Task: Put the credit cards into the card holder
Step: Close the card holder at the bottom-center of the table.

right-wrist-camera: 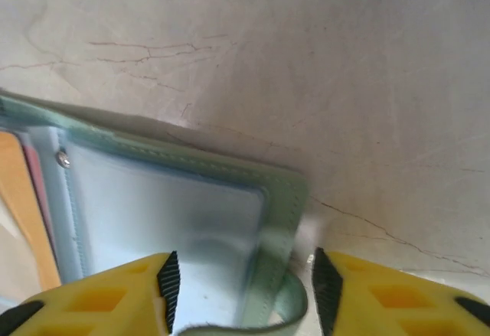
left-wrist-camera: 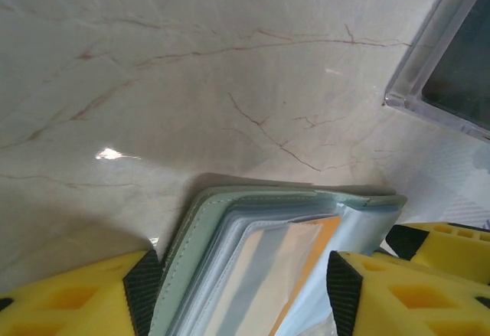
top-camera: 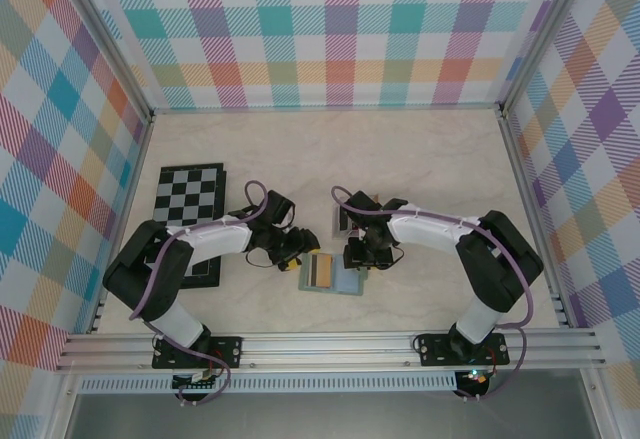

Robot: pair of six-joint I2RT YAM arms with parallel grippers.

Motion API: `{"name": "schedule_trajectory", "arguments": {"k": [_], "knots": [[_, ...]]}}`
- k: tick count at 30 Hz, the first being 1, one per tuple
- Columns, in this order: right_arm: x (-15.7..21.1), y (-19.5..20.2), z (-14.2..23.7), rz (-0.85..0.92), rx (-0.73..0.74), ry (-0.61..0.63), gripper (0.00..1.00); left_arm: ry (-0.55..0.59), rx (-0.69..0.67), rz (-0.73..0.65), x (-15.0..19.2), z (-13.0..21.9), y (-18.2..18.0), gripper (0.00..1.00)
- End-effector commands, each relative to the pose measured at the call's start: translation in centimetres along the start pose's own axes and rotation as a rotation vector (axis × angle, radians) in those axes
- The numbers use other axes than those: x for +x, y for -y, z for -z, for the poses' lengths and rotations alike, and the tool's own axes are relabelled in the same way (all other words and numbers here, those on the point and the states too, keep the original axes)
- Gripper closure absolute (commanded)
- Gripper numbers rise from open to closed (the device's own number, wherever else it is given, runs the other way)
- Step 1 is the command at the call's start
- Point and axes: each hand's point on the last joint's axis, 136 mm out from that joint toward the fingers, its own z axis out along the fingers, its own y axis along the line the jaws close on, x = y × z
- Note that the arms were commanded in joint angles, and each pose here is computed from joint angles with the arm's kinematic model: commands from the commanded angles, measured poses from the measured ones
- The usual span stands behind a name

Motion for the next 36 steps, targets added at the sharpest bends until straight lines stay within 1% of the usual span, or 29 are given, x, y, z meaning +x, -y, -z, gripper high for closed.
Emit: {"name": "schedule_trajectory", "arguments": {"k": [1, 3, 5, 6, 9, 11, 12, 14, 16, 18, 20, 21, 24, 29, 32, 34, 36], "knots": [[0.8, 0.6, -0.8, -0.02, 0.024, -0.028, 0.58, -0.018, 0.063, -0.017, 0.5, 0.2, 1.4, 0.43], [0.8, 0.7, -0.9, -0.023, 0.025, -0.026, 0.65, -0.02, 0.095, -0.023, 0.6, 0.4, 2.1, 0.45], [0.7, 0.8, -0.9, -0.029, 0.027, -0.021, 0.71, -0.018, 0.116, -0.023, 0.6, 0.6, 2.6, 0.49], [0.7, 0.7, -0.9, -0.03, 0.025, -0.017, 0.73, -0.013, 0.128, -0.022, 0.5, 0.8, 2.8, 0.5], [0.6, 0.9, -0.7, -0.038, 0.033, -0.009, 0.78, -0.015, 0.142, -0.023, 0.6, 0.9, 3.1, 0.52], [0.6, 0.9, -0.7, -0.039, 0.036, -0.005, 0.8, -0.019, 0.14, -0.017, 0.7, 0.9, 3.0, 0.54], [0.6, 1.0, -0.5, -0.04, 0.039, -0.001, 0.8, 0.002, 0.122, -0.008, 0.5, 1.1, 2.6, 0.54], [0.5, 1.1, -0.2, -0.038, 0.046, 0.004, 0.78, 0.055, 0.086, -0.006, 0.1, 1.8, 1.8, 0.5], [0.6, 1.4, 0.3, -0.041, 0.06, 0.012, 0.68, 0.088, 0.013, -0.012, 0.0, 2.4, 0.5, 0.49], [0.9, 1.6, 1.0, -0.048, 0.069, 0.025, 0.64, 0.091, -0.054, -0.013, 0.2, 2.7, -0.9, 0.49], [1.1, 1.8, 1.6, -0.062, 0.075, 0.042, 0.54, 0.088, -0.072, -0.014, 0.5, 2.8, -1.5, 0.47], [1.3, 1.8, 1.8, -0.071, 0.074, 0.044, 0.51, 0.087, -0.08, -0.01, 0.6, 2.8, -1.8, 0.46], [1.9, 1.8, 1.8, -0.088, 0.092, 0.045, 0.47, 0.069, -0.088, -0.008, 0.9, 2.4, -2.2, 0.45], [2.4, 1.5, 0.7, -0.127, 0.118, 0.054, 0.45, 0.027, -0.083, -0.026, 1.3, 1.4, -1.8, 0.43], [2.0, 1.6, 0.3, -0.155, 0.124, 0.079, 0.47, 0.011, -0.089, -0.038, 1.5, 0.9, -1.6, 0.42], [2.0, 1.9, 0.3, -0.164, 0.13, 0.093, 0.53, 0.0, -0.085, -0.05, 1.7, 0.6, -1.3, 0.42], [2.3, 2.2, 0.2, -0.169, 0.135, 0.094, 0.63, -0.009, -0.083, -0.054, 1.9, 0.4, -1.1, 0.42]]}}
